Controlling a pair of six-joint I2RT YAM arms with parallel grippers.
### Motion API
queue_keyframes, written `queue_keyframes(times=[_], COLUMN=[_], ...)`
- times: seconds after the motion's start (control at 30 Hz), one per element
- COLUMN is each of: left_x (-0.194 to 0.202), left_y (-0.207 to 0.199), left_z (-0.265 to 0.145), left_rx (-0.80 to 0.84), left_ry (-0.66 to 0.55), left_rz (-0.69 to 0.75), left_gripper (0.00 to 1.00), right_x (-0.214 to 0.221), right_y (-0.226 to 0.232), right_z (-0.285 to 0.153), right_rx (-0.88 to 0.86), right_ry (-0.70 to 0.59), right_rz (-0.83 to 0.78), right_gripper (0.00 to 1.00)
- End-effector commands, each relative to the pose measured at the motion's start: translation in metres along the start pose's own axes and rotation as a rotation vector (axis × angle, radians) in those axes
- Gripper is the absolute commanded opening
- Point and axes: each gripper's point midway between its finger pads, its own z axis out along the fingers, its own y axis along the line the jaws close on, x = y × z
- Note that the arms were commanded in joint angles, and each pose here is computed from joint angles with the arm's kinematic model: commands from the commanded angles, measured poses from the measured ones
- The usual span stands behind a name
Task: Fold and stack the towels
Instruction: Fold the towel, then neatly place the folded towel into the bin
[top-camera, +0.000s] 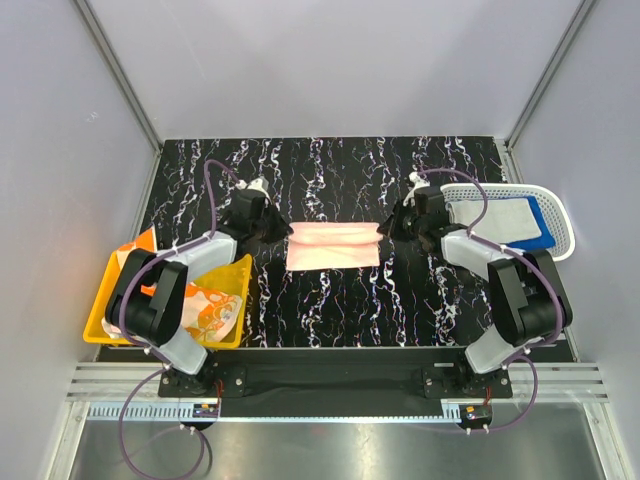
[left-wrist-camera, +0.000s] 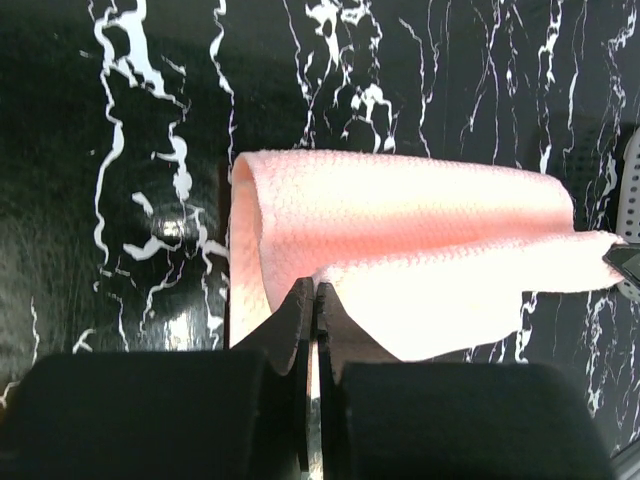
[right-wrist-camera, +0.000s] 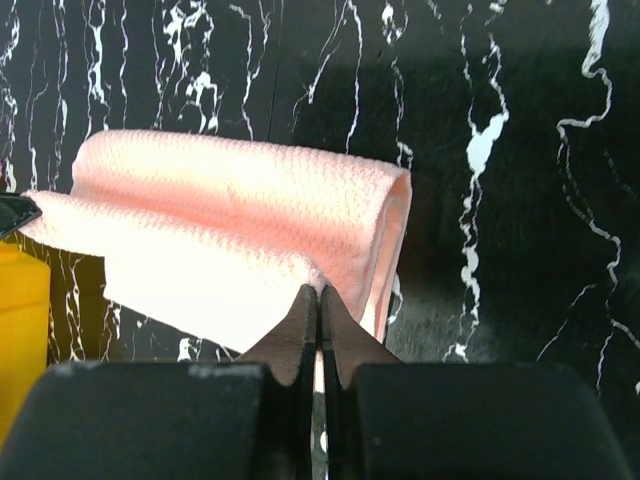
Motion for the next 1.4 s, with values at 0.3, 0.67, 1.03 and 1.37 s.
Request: queue_keyframes(times=[0.3, 0.67, 1.03, 1.37], left_x=[-0.008, 0.009, -0.003, 0.000], left_y=[-0.005, 0.004, -0.012, -0.029], left_z=[-0.016, -0.019, -0.040, -0.043], left_rx=[0.018, 0.016, 0.050, 0.004], left_ry=[-0.085, -0.059, -0.074, 0.001], left_rz=[0.015, 0.014, 0.057, 0.094], left_gripper=[0.00, 0.00, 0.22, 0.18], right_x=[0.007, 0.025, 0.022, 0.014], right_y=[0.020, 0.015, 0.022, 0.033], right_z=[-0.019, -0.018, -0.036, -0.037], right_rx=[-0.056, -0.050, -0.048, -0.007], right_ry=[-0.038, -0.015, -0.013, 0.031], right_rz=[-0.019, -0.009, 0.002, 0.038], right_gripper=[0.00, 0.00, 0.42, 0.41])
